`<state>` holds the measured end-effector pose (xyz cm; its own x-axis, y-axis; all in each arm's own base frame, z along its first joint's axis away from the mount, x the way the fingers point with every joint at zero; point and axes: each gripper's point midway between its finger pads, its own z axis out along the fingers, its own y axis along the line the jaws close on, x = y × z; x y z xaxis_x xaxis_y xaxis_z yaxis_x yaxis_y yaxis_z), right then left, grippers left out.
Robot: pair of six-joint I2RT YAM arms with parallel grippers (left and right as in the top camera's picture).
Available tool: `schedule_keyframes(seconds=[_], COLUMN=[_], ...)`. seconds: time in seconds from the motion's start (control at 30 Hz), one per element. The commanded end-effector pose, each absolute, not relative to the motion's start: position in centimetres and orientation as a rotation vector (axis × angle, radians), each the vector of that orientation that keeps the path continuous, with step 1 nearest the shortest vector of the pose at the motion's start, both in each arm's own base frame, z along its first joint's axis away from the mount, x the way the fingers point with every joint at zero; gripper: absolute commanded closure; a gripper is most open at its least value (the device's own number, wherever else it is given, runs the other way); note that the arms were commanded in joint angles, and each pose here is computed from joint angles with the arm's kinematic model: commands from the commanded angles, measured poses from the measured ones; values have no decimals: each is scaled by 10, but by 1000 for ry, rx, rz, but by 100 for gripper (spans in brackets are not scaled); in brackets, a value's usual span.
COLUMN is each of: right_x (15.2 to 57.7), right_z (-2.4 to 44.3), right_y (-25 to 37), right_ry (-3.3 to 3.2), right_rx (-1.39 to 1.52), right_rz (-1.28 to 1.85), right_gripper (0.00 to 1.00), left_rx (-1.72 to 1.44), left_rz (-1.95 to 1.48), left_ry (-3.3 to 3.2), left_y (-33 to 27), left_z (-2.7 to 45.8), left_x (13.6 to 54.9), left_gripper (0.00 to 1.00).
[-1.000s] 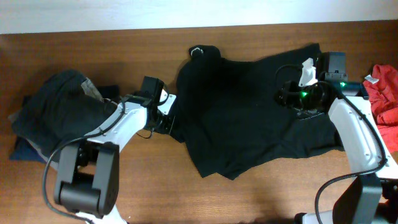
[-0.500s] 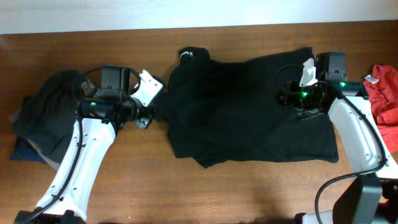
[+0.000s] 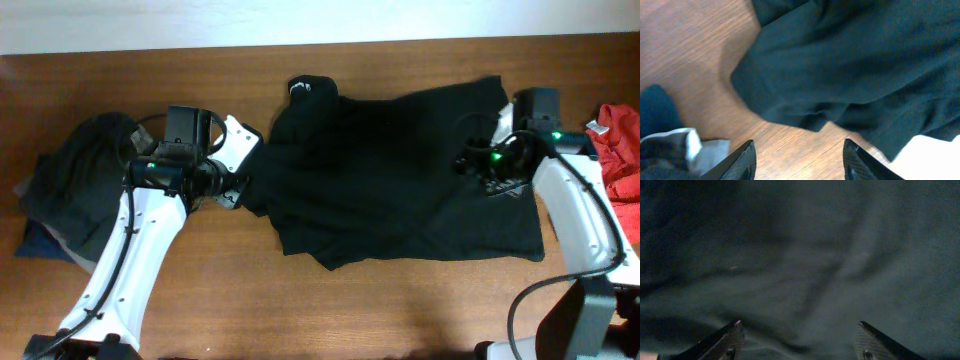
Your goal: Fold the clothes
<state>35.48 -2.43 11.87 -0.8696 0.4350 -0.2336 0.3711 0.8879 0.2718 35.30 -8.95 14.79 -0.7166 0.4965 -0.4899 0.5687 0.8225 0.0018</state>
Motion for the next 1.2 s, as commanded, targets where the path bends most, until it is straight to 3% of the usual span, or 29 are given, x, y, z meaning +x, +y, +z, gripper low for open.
schedule_keyframes(seconds=[0.0,0.2,0.4,0.67,0.8,0.83,0.9,0.97,1.17], right_x=[337,298,293,293,293,293,293,293,294], right_z=[99,75,73,74,73,73,73,73,73], right_y=[-54,-79,-82,-82,-82,-82,-82,-82,-84], right_ry=[2797,2865,2856,2855,2859,2860,2860,2859,2853], right_rx=[836,1036,1043,1038,1034,1035,1035,1034,1032], right_rz=[271,281,382,388,389,389,388,388,376], right_gripper=[25,26,23,23,23,23,23,23,23], left_rx=[703,770,742,821,815,815,806,767,537], left_rz=[-370,-591,-664,-583,-591,-595,-595,-594,-578], left_ry=[2567,2676,2876,2945,2984,2997,3024,3048,3203], left_y=[-104,-138,-161,-171,-172,-172,-171,-170,-158], left_z=[144,124,78,27,8,4,-1,0,17], left_x=[347,308,258,242,243,241,238,237,215], left_gripper=[44,50,50,34,34,41,74,98,99])
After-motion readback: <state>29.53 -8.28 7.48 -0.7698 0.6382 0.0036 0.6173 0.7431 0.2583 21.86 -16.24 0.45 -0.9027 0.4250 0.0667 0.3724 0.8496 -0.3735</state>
